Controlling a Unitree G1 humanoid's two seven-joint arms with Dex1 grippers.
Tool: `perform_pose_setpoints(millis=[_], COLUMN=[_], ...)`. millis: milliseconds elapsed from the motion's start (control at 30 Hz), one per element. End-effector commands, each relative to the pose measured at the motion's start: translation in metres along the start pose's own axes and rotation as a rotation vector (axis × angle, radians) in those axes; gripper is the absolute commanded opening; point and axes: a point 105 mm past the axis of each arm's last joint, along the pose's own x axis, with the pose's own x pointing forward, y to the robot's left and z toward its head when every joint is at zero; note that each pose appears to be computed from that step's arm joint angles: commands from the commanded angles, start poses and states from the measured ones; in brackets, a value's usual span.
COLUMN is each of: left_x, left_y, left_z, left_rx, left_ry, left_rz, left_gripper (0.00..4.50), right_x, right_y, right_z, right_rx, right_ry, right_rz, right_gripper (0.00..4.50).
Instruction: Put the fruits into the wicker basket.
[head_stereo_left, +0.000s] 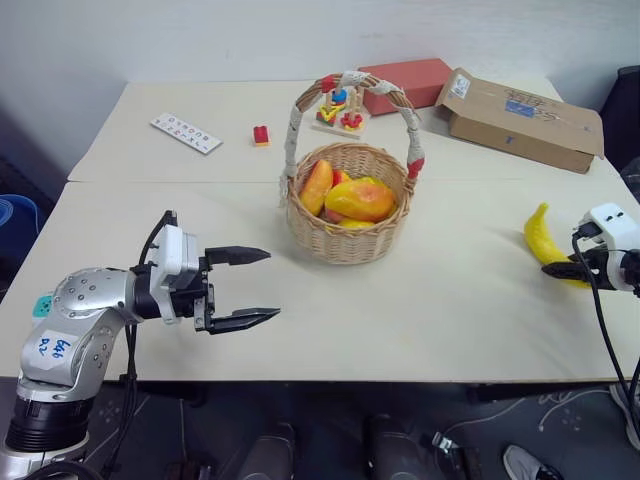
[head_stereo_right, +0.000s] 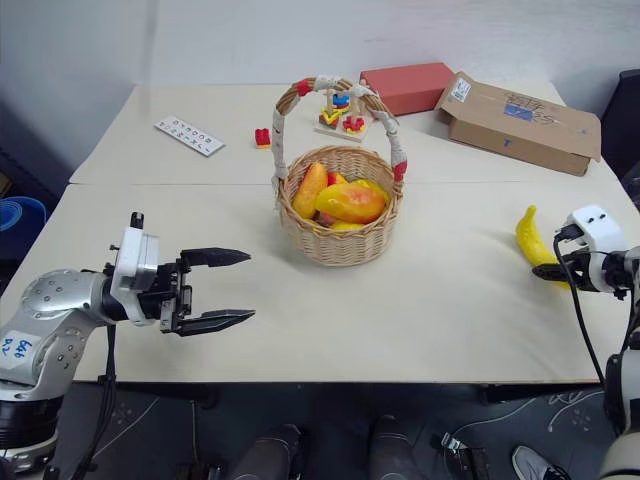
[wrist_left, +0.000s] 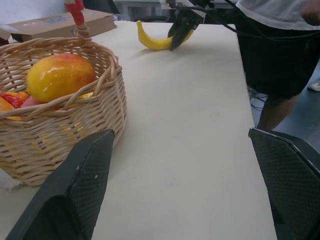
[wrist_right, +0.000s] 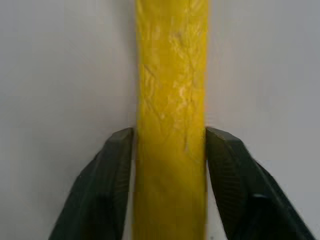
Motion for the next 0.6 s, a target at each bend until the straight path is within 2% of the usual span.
perform_pose_setpoints(millis=[33,200,267,367,500,600], left_x=[-0.002,-0.006,-0.01,-0.018,-0.022,-0.021], left_y=[-0.001,0.0,0.001,0.01,0.021,0.023], left_z=[0.011,0.01,0.01,0.012,0.017,0.017], left_rx=[0.052,0.038,0.015,0.001,-0.018,-0.022], left_ry=[-0.014,-0.019,-0.03,-0.053,-0.103,-0.103], left_rz=[0.015,0.055,0.079,0.156,0.227,0.228], left_gripper=[4.5,4.5,4.5,4.5,4.5,4.5], right_x=[-0.014,-0.044,-0.06,-0.079,-0.073,-0.061], right_y=[-0.007,0.031,0.064,0.139,0.198,0.227], right_z=[0.013,0.038,0.056,0.081,0.121,0.158], right_rx=[-0.027,-0.216,-0.281,-0.38,-0.335,-0.264], right_ry=[-0.053,-0.096,-0.129,-0.216,-0.357,-0.445], right_rz=[0.003,0.334,0.477,0.673,0.673,0.615], right_gripper=[1.25,1.23,1.23,1.23,1.23,1.23])
